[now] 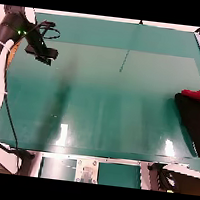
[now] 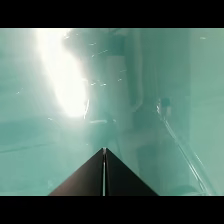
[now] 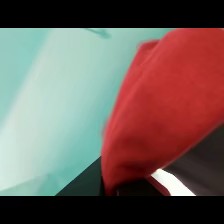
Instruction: Fold the shirts.
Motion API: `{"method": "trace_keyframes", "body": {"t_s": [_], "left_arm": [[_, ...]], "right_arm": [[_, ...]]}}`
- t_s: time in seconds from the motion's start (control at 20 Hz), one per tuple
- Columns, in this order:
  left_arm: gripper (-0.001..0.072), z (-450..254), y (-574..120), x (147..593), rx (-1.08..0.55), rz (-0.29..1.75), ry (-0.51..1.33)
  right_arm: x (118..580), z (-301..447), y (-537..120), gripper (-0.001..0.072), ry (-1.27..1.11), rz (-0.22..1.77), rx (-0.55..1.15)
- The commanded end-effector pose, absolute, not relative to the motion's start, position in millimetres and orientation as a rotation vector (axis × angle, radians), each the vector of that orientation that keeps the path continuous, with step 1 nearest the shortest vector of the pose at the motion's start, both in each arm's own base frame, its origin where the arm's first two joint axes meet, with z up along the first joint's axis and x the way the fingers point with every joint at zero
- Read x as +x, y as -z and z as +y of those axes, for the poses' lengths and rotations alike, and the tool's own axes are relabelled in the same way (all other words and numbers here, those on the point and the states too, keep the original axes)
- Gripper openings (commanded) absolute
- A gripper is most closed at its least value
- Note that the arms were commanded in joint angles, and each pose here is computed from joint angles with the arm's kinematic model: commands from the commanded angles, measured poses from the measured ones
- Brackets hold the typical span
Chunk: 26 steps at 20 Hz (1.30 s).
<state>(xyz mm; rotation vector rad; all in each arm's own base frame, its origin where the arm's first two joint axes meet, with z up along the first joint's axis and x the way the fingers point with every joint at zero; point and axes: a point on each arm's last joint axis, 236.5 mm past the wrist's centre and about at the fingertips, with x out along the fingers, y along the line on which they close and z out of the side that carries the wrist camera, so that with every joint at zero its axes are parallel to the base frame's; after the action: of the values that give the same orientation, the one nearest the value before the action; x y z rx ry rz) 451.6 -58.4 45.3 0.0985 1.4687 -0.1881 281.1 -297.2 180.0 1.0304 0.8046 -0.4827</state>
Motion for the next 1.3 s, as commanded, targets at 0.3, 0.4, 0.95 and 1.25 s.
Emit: {"method": "trace_keyframes", "body": {"t_s": [0.3, 0.4, 0.95, 1.25], "left_arm": [[0.0024, -61.8, -45.7, 451.0, 0.096, 1.468, 0.207], [0.0024, -61.8, -45.8, 451.3, 0.096, 1.467, 0.207], [0.0023, -75.0, -67.3, 396.3, 0.036, 1.49, 0.27], [0.0023, -62.4, -20.6, 271.3, 0.012, 1.533, 0.248]], "right_arm": [[120.0, -264.7, -30.4, 0.0347, 1.021, 1.377, 1.175], [118.5, -259.4, -20.3, 0.0658, 1.011, 1.407, 1.196], [347.0, -132.2, -126.0, 0.0016, 0.174, 0.98, 0.879], [287.0, 50.7, -28.7, 0.0016, -0.115, 1.163, 0.687]]}}
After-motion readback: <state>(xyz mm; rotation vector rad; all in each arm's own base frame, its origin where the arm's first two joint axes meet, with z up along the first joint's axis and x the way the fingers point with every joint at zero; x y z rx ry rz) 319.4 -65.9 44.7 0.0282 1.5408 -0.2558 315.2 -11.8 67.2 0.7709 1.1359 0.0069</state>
